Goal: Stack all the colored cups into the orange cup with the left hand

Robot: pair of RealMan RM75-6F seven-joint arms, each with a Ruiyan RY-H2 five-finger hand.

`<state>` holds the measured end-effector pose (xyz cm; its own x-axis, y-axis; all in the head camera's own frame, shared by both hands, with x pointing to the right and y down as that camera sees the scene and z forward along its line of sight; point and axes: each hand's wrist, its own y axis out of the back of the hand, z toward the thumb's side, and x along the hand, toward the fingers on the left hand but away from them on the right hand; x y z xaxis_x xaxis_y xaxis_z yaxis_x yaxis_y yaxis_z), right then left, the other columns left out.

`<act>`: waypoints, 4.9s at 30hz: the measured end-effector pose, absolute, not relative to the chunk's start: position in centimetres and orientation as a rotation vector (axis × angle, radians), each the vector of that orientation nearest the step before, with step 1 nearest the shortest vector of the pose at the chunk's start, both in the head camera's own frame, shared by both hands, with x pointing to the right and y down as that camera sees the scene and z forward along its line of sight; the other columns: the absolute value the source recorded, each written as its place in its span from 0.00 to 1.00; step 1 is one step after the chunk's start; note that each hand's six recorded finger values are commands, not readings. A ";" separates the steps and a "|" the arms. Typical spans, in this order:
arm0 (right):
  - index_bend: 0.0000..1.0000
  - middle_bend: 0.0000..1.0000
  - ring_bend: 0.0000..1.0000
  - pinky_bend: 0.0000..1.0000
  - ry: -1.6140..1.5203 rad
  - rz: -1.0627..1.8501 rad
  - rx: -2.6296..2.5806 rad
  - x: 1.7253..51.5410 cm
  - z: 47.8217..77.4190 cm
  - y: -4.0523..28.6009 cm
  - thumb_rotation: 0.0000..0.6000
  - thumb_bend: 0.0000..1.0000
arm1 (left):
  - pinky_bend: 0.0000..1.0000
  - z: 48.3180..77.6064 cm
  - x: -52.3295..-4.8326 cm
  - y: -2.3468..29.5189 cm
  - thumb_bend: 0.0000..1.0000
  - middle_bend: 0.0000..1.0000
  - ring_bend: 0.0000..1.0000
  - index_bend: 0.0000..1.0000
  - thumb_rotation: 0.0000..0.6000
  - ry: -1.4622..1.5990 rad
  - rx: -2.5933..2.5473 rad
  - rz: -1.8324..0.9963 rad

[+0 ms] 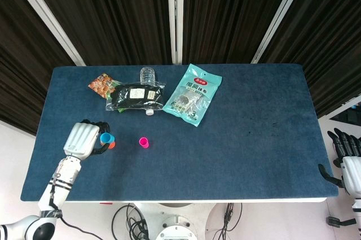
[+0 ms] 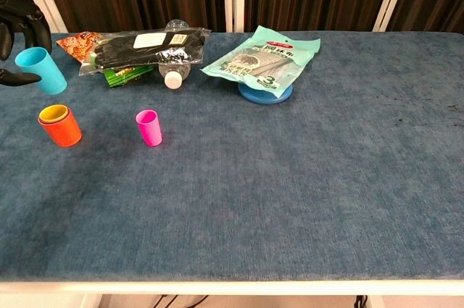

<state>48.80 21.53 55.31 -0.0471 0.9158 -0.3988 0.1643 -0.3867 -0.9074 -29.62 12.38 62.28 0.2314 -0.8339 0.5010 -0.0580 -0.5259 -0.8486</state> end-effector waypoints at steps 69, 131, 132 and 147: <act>0.00 0.00 0.00 0.00 -1.168 1.521 -1.589 49.7 55.4 22.0 1.00 0.27 | 0.32 70.4 -19.3 13.4 0.23 0.38 0.41 0.32 1.00 0.515 -1.884 -1.282; 0.00 0.00 0.00 0.00 -1.127 1.520 -1.616 48.8 56.1 21.8 1.00 0.27 | 0.42 65.2 -29.1 11.7 0.28 0.52 0.57 0.51 1.00 0.784 -1.796 -1.406; 0.00 0.00 0.00 0.00 -1.125 1.518 -1.617 48.7 56.1 21.8 1.00 0.27 | 0.42 65.4 -29.3 11.7 0.28 0.52 0.57 0.51 1.00 0.783 -1.795 -1.411; 0.00 0.00 0.00 0.00 -1.128 1.526 -1.608 48.7 55.9 21.9 1.00 0.27 | 0.42 67.4 -30.8 12.0 0.29 0.52 0.57 0.51 1.00 0.784 -1.785 -1.467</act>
<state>48.75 21.86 55.94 -0.0441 0.8992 -0.4354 0.1521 -0.4247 -0.8925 -30.85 12.03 67.40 0.1805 -0.8025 0.5687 -0.0265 -0.5820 -0.8128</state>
